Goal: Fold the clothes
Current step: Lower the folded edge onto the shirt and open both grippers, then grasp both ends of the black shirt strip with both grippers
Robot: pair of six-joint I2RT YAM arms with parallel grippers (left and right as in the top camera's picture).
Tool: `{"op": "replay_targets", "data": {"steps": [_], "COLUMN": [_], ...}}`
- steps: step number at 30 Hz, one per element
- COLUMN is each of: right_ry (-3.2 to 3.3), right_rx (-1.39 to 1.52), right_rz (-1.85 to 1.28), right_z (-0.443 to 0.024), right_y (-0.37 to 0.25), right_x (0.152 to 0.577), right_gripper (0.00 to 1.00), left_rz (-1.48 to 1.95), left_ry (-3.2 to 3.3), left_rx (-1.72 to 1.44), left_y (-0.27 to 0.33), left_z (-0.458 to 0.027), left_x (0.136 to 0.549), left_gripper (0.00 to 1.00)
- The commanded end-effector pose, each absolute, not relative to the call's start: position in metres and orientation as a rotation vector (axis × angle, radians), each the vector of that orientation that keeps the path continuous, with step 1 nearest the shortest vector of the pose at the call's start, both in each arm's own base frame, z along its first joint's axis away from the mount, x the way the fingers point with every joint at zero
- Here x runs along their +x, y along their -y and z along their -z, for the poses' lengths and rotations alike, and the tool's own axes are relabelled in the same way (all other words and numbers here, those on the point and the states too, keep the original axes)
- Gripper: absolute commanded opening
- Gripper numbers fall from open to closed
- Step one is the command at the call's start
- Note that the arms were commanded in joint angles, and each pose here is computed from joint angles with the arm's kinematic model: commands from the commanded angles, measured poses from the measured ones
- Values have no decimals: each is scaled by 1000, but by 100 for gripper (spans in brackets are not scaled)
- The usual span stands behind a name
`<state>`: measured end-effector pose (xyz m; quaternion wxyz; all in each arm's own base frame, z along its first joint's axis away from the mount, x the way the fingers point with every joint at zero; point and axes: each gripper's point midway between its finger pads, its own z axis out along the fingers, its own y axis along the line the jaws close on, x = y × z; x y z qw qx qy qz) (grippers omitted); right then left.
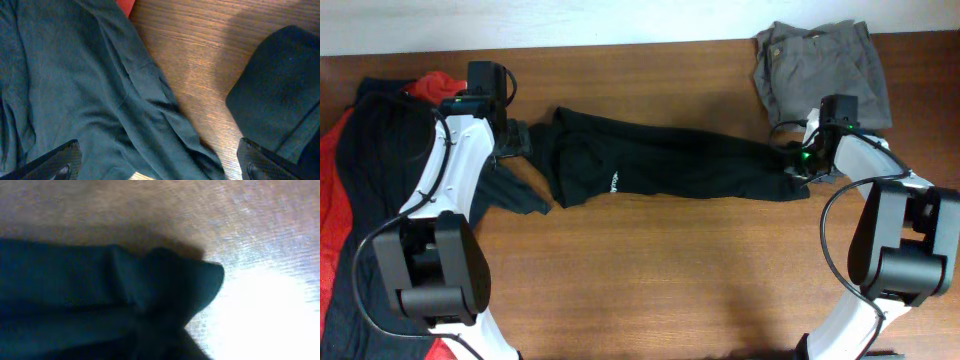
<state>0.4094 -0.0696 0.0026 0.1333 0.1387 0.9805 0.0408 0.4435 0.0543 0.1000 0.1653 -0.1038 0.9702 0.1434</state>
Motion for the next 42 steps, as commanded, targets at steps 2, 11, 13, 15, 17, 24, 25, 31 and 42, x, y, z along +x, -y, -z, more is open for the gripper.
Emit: {"op": "replay_targets", "data": {"steps": [2, 11, 13, 15, 17, 24, 25, 31, 42], "right_ry": [-2893, -2793, -2821, -2857, -2877, -2801, -2790, -2746, -2694], "right_rx": [581, 431, 369, 282, 222, 101, 92, 89, -69], "right_rz": [-35, -338, -356, -379, -403, -453, -460, -479, -696], "right_z": [6, -61, -67, -71, -73, -81, -82, -79, -107], "right_y": [106, 89, 68, 36, 2, -80, -86, -122, -178], "right_x": [383, 396, 397, 398, 400, 421, 423, 434, 434], "right_gripper": [15, 17, 17, 16, 16, 19, 20, 27, 46], "left_rz": [-395, -397, -391, -374, -354, -339, -335, -332, -201], "left_ry": [-2758, -2764, -2765, -2767, -2771, -2760, -2761, -2764, -2768], "left_rx": [-300, -300, -298, -296, -293, -293, -292, -291, -271], "left_y": [-54, -54, -53, -51, -48, -47, -46, -46, -30], "left_z": [-104, -104, -103, -103, -102, -103, -102, -102, -100], "left_x": [446, 444, 445, 445, 445, 448, 448, 448, 453], "left_gripper": [99, 99, 99, 99, 99, 99, 99, 99, 99]}}
